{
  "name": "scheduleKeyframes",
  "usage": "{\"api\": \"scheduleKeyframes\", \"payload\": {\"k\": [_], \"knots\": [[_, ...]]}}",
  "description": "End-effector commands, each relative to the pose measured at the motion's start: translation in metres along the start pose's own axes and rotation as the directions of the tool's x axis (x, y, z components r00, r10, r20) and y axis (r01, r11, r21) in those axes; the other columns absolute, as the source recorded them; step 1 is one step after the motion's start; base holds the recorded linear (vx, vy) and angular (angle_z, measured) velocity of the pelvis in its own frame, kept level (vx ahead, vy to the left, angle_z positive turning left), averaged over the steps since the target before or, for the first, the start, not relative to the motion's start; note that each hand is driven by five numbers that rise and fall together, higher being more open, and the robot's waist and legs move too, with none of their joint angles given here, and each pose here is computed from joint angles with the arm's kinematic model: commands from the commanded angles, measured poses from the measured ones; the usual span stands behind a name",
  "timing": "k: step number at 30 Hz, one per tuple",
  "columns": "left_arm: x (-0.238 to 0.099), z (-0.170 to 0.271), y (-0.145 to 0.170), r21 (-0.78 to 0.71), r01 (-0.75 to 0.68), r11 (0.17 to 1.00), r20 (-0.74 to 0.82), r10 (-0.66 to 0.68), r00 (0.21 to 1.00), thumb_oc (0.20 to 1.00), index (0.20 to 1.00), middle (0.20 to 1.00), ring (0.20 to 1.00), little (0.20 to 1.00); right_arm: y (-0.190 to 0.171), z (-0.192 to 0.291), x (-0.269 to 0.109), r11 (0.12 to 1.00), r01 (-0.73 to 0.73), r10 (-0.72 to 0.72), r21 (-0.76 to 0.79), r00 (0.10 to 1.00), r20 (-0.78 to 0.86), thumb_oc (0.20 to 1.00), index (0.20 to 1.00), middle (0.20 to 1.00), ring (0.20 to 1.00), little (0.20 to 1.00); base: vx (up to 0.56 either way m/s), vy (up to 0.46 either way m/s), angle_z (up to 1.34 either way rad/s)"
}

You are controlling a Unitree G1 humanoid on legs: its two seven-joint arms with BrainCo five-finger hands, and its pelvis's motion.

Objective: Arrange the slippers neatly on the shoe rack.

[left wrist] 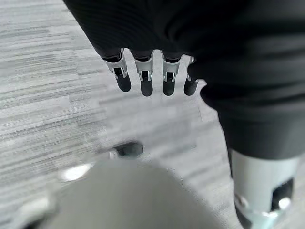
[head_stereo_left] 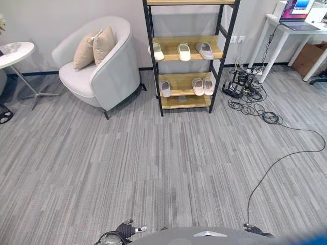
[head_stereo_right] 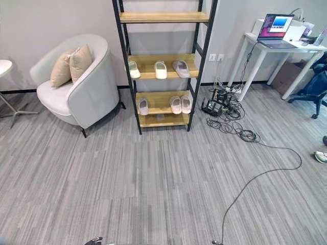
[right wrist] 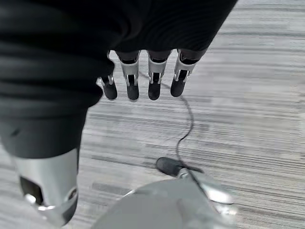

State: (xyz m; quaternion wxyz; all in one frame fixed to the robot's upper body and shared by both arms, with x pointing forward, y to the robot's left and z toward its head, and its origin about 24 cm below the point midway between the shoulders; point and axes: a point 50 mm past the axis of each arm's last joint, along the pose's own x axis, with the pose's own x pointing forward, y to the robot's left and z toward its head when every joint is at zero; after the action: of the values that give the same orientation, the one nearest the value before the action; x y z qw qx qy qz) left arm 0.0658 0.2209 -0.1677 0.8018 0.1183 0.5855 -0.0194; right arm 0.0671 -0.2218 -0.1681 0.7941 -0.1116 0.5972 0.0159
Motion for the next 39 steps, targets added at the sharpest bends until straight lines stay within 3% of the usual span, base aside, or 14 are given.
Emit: {"api": "scheduleKeyframes", "payload": {"k": [1,8,18,20,28,34,39], "knots": [[0.002,0.003,-0.011,0.129,0.027,0.991,0.002,-0.027,1.000,1.000,1.000,1.000,1.000,1.000,-0.002,-0.009,-0.001,0.999,0.007,-0.008,-0.038,0.999,-0.031,1.000,1.000,1.000,1.000,1.000,0.00,0.000,0.00],[0.002,0.006,-0.007,0.153,0.037,0.988,0.005,-0.039,0.999,1.000,1.000,1.000,1.000,1.000,-0.005,-0.008,-0.001,1.000,0.008,-0.008,-0.005,1.000,-0.029,1.000,1.000,1.000,1.000,1.000,0.01,-0.073,-0.03],[0.005,0.045,-0.005,0.192,0.004,0.981,0.120,-0.028,0.992,1.000,1.000,1.000,1.000,1.000,-0.034,0.016,-0.001,0.996,0.094,-0.093,-0.011,0.995,0.040,1.000,1.000,1.000,1.000,1.000,0.01,-0.205,-0.09],[0.006,0.046,-0.005,0.128,0.002,0.992,0.125,-0.018,0.992,1.000,1.000,1.000,1.000,1.000,-0.039,0.010,-0.002,0.991,0.120,-0.121,0.057,0.992,0.020,1.000,1.000,1.000,1.000,1.000,0.24,0.038,0.06],[0.003,0.008,0.007,0.084,-0.029,0.996,-0.013,0.030,0.999,1.000,1.000,1.000,1.000,1.000,-0.012,0.017,0.002,0.998,0.046,-0.047,0.032,0.998,0.042,1.000,1.000,1.000,1.000,1.000,0.40,0.223,-0.63],[0.004,0.037,0.022,0.083,-0.091,0.992,0.079,0.084,0.993,1.000,1.000,1.000,1.000,1.000,-0.005,0.046,0.003,1.000,0.022,-0.021,-0.006,0.992,0.124,1.000,1.000,1.000,1.000,1.000,0.30,0.323,0.12],[0.005,0.043,0.021,0.087,-0.096,0.992,0.091,0.088,0.992,1.000,1.000,1.000,1.000,1.000,-0.008,0.037,0.003,0.999,0.040,-0.042,0.025,0.994,0.100,1.000,1.000,1.000,1.000,1.000,0.49,0.078,1.04]]}}
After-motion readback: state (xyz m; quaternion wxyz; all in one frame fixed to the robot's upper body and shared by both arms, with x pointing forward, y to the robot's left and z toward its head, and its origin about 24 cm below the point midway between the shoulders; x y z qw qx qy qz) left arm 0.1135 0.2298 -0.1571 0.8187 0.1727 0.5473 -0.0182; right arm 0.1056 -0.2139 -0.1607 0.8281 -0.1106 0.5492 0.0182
